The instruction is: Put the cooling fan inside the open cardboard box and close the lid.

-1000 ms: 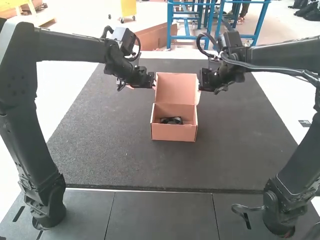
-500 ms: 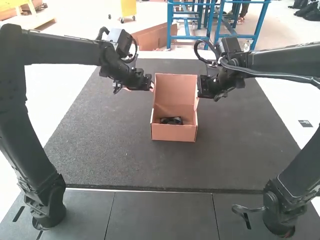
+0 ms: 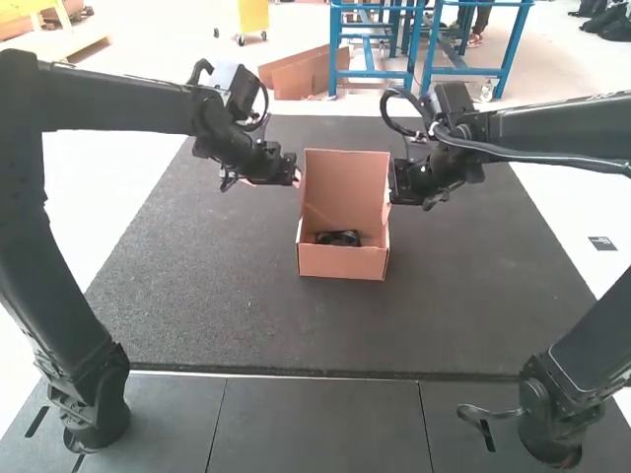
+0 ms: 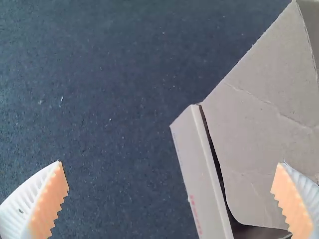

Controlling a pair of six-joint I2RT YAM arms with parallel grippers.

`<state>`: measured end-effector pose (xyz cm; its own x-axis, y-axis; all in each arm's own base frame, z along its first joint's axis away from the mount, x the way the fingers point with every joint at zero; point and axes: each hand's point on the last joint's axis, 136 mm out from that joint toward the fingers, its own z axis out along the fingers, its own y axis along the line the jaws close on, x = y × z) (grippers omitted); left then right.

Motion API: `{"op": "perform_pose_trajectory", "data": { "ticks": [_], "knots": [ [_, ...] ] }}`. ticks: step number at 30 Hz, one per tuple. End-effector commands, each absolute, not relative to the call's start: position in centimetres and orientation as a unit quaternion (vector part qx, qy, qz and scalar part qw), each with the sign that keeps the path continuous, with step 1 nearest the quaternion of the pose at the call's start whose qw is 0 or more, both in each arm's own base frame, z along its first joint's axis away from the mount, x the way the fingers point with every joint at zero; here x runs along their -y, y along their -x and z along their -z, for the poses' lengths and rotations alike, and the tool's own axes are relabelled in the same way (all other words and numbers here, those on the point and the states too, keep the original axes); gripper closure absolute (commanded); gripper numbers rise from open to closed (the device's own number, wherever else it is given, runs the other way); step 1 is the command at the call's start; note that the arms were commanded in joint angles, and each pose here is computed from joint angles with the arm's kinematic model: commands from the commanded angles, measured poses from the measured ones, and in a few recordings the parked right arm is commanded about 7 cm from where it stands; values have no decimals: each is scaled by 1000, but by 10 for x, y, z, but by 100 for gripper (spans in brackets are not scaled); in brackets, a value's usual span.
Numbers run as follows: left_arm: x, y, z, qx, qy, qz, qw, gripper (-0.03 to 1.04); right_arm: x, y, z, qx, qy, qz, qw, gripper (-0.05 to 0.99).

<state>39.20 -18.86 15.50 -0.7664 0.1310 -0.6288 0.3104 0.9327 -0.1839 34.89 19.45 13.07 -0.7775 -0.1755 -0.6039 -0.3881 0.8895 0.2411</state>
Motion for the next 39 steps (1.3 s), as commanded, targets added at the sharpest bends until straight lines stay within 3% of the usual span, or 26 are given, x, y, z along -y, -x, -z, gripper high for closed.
{"op": "perform_pose_trajectory", "data": {
  "ticks": [1, 12, 22, 27, 34, 39],
  "knots": [
    [191, -386, -168, -922, -126, 152, 333, 4, -200, -341, -140, -919, 166, -188, 304, 95],
    [220, -358, -170, -912, -164, 212, 310, 4, -199, -339, -138, -920, 166, -187, 303, 95],
    [218, -343, -157, -918, -172, 206, 291, 4, -194, -326, -124, -928, 171, -182, 278, 94],
    [214, -340, -173, -912, -171, 208, 308, 4, -192, -324, -121, -929, 173, -179, 275, 95],
    [179, -380, -235, -874, -109, 187, 435, 4, -193, -324, -122, -928, 172, -180, 276, 95],
    [157, -389, -232, -879, -83, 143, 448, 4, -194, -327, -127, -926, 172, -182, 282, 95]
  ]
}}
